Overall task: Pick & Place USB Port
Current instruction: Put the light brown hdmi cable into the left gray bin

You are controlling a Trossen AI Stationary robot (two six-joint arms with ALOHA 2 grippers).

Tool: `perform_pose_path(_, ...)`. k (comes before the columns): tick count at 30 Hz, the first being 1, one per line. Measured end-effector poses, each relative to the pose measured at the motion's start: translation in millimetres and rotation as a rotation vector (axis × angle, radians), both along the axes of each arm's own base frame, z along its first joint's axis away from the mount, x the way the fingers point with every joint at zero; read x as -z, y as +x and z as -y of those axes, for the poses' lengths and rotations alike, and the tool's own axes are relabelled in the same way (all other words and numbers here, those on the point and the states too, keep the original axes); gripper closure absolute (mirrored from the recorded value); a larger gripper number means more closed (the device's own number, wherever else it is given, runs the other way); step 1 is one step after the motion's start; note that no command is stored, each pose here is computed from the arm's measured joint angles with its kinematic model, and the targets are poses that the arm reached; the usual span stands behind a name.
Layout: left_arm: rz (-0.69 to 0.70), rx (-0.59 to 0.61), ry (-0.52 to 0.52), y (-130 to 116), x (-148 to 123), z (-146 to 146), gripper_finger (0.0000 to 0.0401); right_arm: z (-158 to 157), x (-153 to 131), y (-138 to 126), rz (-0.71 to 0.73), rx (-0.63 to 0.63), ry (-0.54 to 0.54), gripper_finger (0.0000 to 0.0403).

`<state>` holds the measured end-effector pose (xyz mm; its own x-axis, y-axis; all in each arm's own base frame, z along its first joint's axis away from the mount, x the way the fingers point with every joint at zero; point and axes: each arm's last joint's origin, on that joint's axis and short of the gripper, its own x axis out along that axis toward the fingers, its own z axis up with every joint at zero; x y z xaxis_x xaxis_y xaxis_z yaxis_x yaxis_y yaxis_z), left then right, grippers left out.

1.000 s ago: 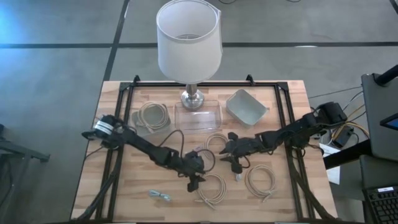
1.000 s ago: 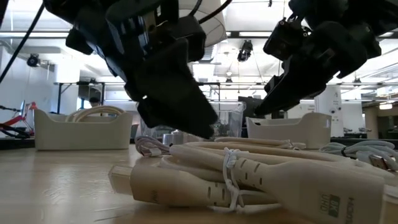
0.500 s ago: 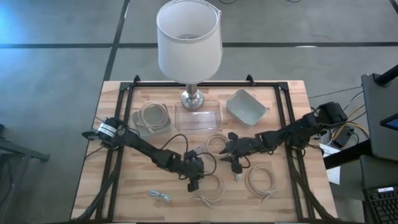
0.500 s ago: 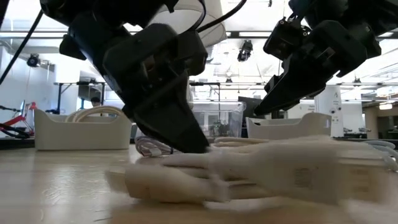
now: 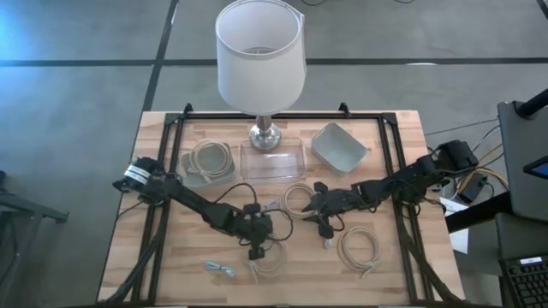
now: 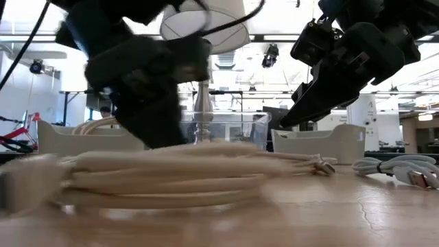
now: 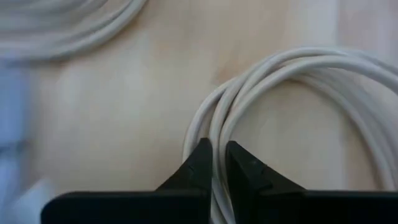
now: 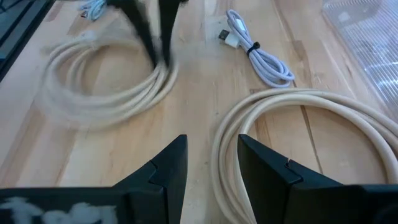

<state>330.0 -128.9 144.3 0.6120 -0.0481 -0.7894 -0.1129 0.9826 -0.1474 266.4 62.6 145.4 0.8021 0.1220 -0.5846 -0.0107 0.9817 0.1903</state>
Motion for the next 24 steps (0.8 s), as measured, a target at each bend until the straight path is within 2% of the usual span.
perform_pose_path(3,0.002,-0.023,0.064,-10,-18,-3,0.0375,0,0,0,0.000,0.000,0.000,0.0268)
perform_pose_path(7,-0.066,-0.119,0.176,-30,-32,-11,0.0375,0,0,0,0.001,0.000,0.000,0.0268)
perform_pose_path(12,-0.125,-0.181,0.255,-55,-50,-14,0.0376,0,0,0,0.001,0.000,0.000,0.0268)
perform_pose_path(17,-0.086,-0.300,0.282,-77,-77,-23,0.0371,0,-1,1,0.004,0.000,0.001,0.0268)
perform_pose_path(24,-0.026,-0.399,0.320,-115,-115,-40,0.0369,0,-1,1,0.004,0.000,0.001,0.0268)
